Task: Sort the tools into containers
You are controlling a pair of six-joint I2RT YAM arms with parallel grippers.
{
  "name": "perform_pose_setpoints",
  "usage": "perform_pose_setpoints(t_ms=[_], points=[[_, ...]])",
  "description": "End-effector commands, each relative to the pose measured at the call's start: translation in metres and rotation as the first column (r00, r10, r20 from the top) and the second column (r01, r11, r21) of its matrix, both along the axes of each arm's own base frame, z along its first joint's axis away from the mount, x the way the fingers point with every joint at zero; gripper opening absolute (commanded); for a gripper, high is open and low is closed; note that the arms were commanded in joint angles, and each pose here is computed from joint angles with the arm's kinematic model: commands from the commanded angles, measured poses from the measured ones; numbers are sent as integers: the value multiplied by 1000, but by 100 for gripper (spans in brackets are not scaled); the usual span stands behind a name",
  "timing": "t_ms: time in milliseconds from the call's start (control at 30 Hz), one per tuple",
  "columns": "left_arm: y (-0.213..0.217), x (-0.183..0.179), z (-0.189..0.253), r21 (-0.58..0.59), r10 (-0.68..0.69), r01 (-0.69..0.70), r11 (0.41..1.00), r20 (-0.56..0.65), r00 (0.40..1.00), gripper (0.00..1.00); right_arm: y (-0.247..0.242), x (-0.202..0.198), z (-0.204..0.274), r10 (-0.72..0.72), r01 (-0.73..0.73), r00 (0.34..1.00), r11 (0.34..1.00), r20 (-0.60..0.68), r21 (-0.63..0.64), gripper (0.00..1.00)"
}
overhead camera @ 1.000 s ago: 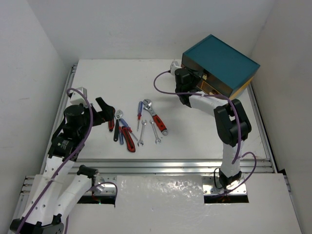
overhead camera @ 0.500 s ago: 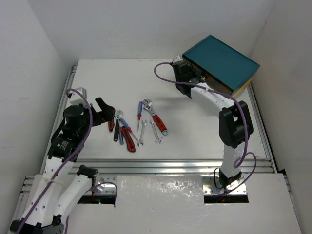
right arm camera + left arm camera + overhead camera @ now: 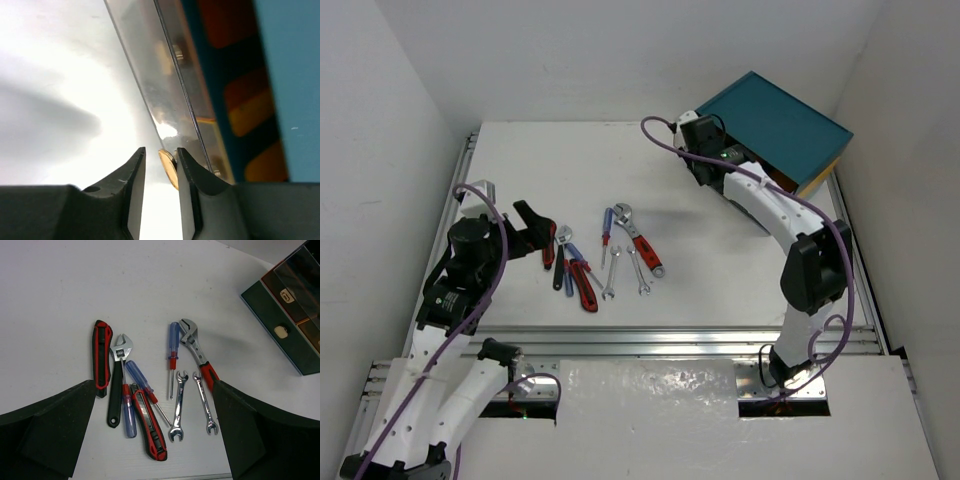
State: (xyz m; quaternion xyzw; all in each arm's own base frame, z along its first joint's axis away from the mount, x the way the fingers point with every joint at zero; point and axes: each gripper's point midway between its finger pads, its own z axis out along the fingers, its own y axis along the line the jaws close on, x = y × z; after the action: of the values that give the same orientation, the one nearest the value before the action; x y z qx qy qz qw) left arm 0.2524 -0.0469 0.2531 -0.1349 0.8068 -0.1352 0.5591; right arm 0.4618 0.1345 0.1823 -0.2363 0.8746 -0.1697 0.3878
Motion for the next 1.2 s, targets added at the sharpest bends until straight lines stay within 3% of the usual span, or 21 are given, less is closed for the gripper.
perform_pose_setpoints(t_ms=[0, 100, 167, 233, 267, 500, 600, 733, 867, 967, 1000, 1033, 1167], points=[[-1, 2, 11, -3, 0, 0, 1000, 51, 999, 100, 37, -63, -57, 102, -45, 946, 981, -308, 188, 32], [0, 2, 12, -3, 3, -3, 1000, 53, 999, 100, 37, -65, -50, 88, -28, 952, 979, -293, 203, 44], [0, 2, 11, -3, 5, -5, 1000, 52, 999, 100, 40, -66, -39, 100, -37, 957, 974, -274, 225, 46], [0, 2, 12, -3, 8, -8, 1000, 52, 999, 100, 47, -65, -25, 112, -40, 960, 962, -256, 270, 62], [1, 2, 12, -2, 13, -13, 1000, 50, 999, 100, 48, -64, -15, 109, -38, 965, 957, -237, 287, 64], [9, 1, 11, -2, 61, -61, 998, 45, 997, 100, 90, -80, 49, 136, -78, 986, 886, -94, 457, 66], [14, 1, 11, -3, 95, -95, 995, 43, 995, 100, 117, -96, 44, 104, -62, 993, 863, -56, 501, 70], [19, 1, 11, -2, 123, -123, 992, 41, 992, 100, 154, -104, 25, 94, -94, 995, 893, 22, 440, 70], [17, 3, 5, 4, 113, -113, 994, 17, 993, 100, 137, -79, 18, 2, -16, 999, 937, 41, 350, 71], [15, 4, 5, 4, 106, -106, 994, 15, 994, 100, 159, -85, 12, 114, -105, 993, 916, 0, 388, 70], [15, 4, 5, 4, 106, -106, 994, 15, 994, 100, 180, -94, 12, 210, -165, 976, 879, -52, 447, 68], [16, 4, 6, 3, 107, -107, 994, 20, 994, 100, 191, -94, -12, 231, -157, 966, 883, -119, 442, 68], [22, 1, 9, 0, 144, -144, 990, 28, 989, 100, 218, -90, -48, 191, -83, 960, 890, -202, 448, 61]])
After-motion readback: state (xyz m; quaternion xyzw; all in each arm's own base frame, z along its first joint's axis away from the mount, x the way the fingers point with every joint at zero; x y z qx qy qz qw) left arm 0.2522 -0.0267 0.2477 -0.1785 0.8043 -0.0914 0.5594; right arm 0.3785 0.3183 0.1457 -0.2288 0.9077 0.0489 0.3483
